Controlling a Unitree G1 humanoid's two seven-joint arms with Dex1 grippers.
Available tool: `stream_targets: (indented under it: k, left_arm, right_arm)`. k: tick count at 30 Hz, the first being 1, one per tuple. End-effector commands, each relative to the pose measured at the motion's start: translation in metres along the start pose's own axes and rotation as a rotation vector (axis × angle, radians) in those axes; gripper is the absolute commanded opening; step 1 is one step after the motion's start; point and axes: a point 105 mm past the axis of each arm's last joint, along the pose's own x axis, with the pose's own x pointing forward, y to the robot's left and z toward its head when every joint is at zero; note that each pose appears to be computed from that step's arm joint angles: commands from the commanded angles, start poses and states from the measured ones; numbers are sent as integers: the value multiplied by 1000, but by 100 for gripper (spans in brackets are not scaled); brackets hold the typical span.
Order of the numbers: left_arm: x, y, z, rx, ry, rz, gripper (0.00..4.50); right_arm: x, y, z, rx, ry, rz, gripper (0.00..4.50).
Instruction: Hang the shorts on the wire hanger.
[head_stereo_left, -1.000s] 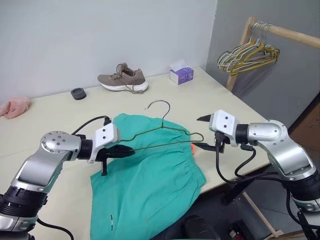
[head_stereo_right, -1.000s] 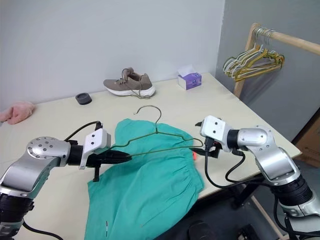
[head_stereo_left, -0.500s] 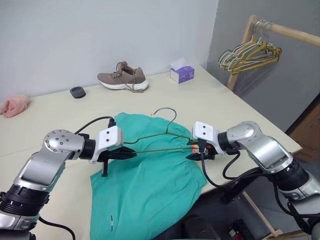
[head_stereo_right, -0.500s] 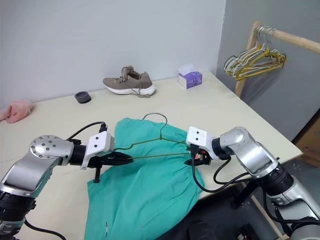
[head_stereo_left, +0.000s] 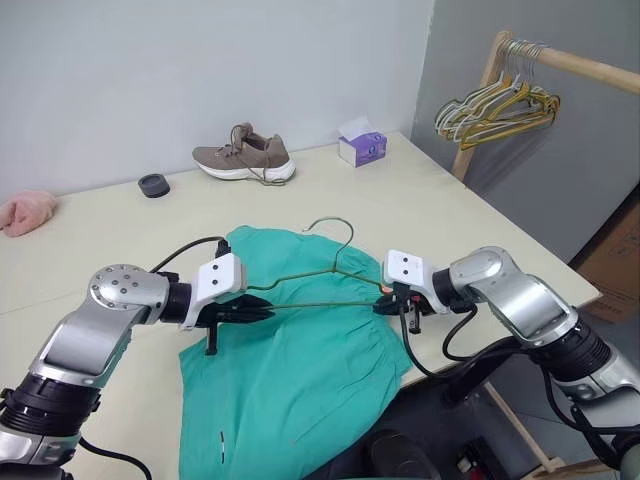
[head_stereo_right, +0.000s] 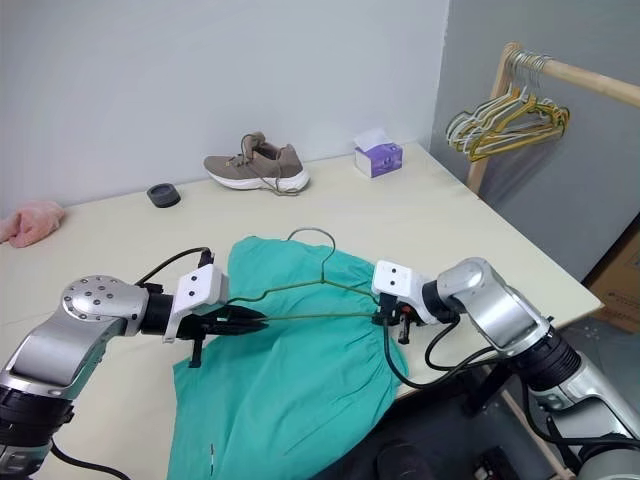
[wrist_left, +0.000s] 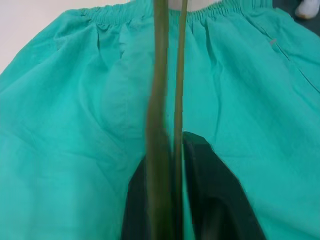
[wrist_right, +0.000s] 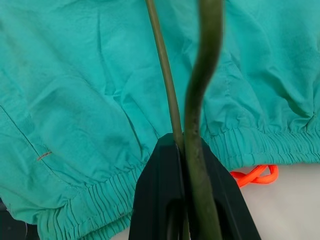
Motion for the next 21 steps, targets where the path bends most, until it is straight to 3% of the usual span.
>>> stream_targets:
  k: [1,10,15,21]
  left_arm:
    - [-7,4,6,-29,-70,33,168]
    - [-24,21,4,-186,-183,155,448]
    - [-30,23,-13,-244,-164,187,448]
    - [-19,18,-20,-252,-150,156,448]
  right_arm:
    - [-15,-6,4,3,-25,-50,0]
    - [-33,9,-13,103,-24,-56,0]
    - [-55,11,-31,253,-35,-137,0]
    - [-85,18,-73,492,-16,-284,0]
